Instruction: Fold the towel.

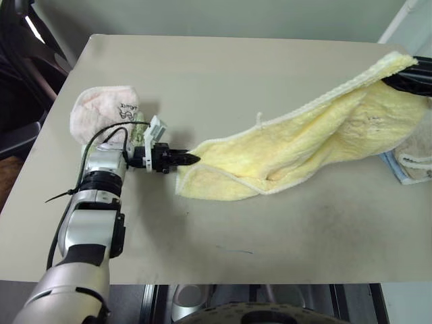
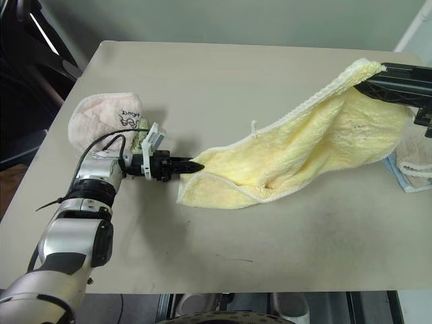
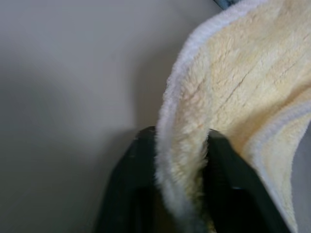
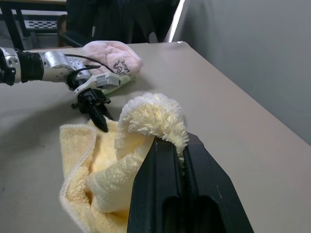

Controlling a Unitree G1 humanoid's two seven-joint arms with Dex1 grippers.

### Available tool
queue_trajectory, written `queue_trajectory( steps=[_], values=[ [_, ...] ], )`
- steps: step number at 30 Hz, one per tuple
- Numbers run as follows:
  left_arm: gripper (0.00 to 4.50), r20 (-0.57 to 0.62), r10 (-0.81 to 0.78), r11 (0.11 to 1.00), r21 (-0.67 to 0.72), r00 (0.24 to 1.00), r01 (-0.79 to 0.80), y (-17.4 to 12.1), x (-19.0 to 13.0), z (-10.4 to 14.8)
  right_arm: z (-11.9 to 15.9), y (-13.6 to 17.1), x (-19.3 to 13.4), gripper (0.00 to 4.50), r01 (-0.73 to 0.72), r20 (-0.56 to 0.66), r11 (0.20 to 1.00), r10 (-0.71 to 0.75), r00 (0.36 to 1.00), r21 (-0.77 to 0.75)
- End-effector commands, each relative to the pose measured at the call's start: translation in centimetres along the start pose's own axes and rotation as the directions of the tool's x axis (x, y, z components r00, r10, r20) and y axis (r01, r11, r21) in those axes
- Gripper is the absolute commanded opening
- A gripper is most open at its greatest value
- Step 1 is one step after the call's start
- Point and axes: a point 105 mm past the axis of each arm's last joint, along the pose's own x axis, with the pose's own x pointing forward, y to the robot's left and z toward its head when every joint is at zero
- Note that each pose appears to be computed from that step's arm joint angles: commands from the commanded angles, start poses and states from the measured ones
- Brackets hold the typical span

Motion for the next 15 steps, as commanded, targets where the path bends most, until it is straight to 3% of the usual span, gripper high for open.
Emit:
queue_trajectory(
  steps=[1,6,15],
  values=[
    [0.04,0.023,-0.016,1.0,-0.011,1.0,0.016,-0.2,-0.4,0.3,1.0,0.2,-0.5,0.0,0.017,0.023,0.999,-0.016,1.0,-0.052],
    [0.04,0.057,0.018,1.0,0.014,0.998,-0.019,0.2,-0.9,1.0,1.1,0.1,-0.5,0.0,0.032,0.035,0.997,-0.029,0.999,-0.065],
    [0.04,0.217,0.03,0.991,0.122,0.976,-0.058,-0.4,-1.5,5.8,0.1,-0.6,-1.2,0.0,0.075,0.022,0.996,-0.074,0.997,-0.052]
  ],
)
